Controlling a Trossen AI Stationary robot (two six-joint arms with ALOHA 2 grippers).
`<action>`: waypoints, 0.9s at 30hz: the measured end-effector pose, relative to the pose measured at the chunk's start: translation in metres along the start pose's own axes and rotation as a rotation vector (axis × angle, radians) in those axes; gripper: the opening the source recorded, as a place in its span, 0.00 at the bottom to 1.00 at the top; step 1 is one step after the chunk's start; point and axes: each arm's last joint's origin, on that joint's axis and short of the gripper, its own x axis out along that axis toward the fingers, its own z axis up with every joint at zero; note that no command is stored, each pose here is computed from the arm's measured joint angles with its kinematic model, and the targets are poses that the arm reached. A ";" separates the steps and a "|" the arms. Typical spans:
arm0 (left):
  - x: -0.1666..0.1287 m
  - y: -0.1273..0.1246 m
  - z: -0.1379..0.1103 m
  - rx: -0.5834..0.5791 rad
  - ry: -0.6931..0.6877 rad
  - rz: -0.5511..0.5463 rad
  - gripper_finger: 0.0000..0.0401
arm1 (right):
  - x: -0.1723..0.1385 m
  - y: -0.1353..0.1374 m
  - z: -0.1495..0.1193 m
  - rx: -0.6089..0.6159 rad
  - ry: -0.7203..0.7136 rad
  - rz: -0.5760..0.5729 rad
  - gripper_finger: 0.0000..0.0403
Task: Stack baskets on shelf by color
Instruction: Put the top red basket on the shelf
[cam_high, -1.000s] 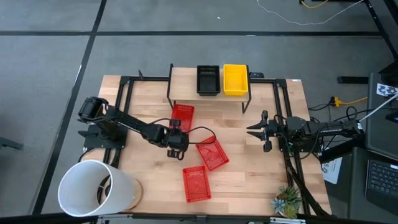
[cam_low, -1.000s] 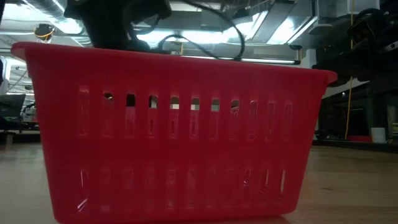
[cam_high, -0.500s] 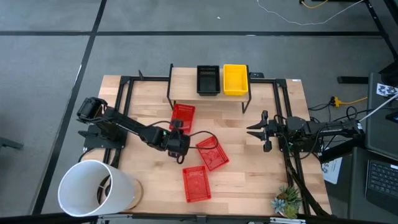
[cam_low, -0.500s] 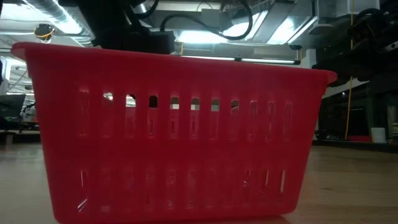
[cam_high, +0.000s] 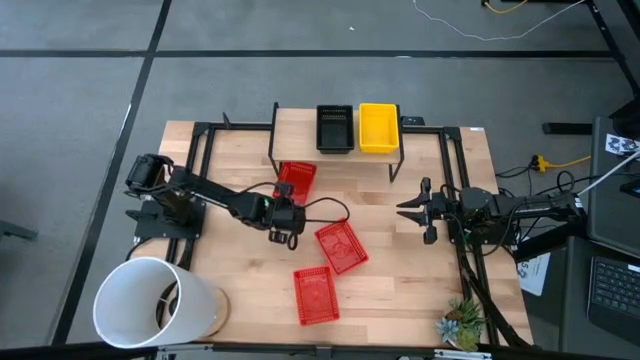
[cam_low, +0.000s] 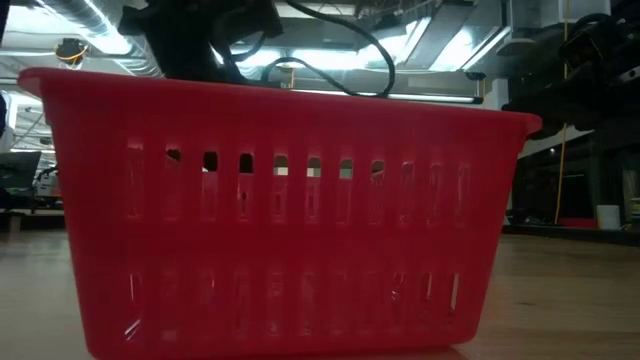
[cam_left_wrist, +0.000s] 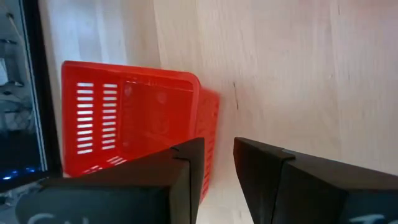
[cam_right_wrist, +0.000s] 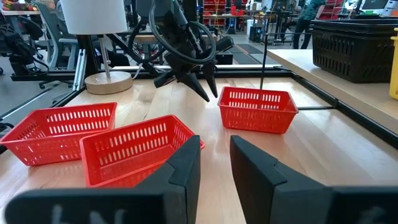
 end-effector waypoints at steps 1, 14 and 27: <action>0.000 0.000 0.000 0.000 -0.001 0.002 0.20 | 0.000 0.000 0.000 0.000 0.000 0.000 0.22; 0.006 0.010 -0.001 0.028 0.019 0.053 0.20 | 0.000 0.000 0.000 0.000 0.000 0.000 0.22; 0.029 0.018 -0.008 0.013 0.081 -0.031 0.20 | 0.000 0.000 0.000 0.000 0.000 0.000 0.22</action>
